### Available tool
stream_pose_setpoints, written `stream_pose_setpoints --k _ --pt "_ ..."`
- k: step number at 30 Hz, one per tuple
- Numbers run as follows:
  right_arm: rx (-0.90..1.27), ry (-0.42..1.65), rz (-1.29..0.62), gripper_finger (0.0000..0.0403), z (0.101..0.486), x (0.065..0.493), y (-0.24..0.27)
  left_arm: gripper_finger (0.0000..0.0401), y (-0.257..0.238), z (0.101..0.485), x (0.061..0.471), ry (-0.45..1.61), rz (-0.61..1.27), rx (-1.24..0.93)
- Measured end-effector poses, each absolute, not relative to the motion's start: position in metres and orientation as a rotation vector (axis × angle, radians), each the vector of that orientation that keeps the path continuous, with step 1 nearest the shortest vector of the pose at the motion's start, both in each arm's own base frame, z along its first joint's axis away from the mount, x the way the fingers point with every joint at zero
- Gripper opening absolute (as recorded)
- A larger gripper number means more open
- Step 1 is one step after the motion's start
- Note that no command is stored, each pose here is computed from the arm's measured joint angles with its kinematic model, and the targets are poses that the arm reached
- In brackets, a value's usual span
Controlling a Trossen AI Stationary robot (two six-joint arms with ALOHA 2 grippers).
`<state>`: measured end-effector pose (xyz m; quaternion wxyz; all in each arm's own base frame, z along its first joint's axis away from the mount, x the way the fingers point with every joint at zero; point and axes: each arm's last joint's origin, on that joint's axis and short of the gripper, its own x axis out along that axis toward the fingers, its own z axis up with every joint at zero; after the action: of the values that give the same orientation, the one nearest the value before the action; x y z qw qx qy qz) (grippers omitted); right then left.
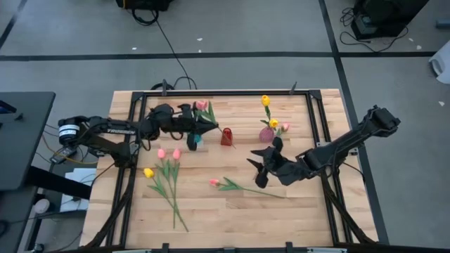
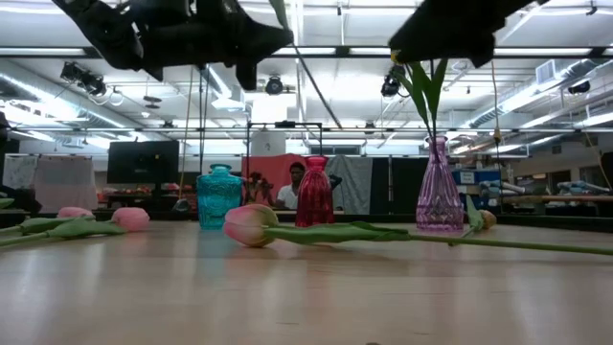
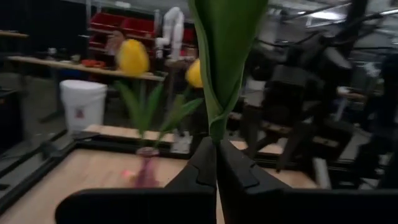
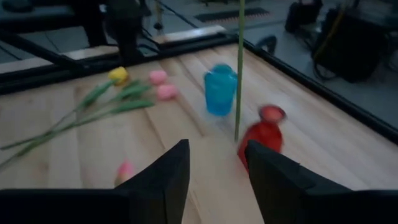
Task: Sort flowers into vase by color
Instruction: Put the middle pink flower into the red vase
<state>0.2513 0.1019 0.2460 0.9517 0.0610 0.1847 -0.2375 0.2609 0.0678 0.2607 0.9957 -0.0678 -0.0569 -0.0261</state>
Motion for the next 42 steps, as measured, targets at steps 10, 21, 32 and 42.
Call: stream_pose_setpoints --k 10,21,32,42 --pt "0.135 0.437 -0.553 0.0165 0.233 0.242 0.106 0.0001 0.093 0.264 0.261 0.001 0.05 -0.082" --pt "0.142 0.432 -0.552 0.0165 0.233 0.241 0.108 0.0001 0.1 0.284 0.268 0.089 0.103 -0.009" --pt "0.149 0.431 -0.551 0.0165 0.233 0.241 0.109 0.0001 0.103 0.298 0.263 0.077 0.069 -0.027" --pt "0.147 0.426 -0.557 0.0165 0.233 0.241 0.108 0.0001 0.112 0.288 0.264 0.137 0.098 -0.011"
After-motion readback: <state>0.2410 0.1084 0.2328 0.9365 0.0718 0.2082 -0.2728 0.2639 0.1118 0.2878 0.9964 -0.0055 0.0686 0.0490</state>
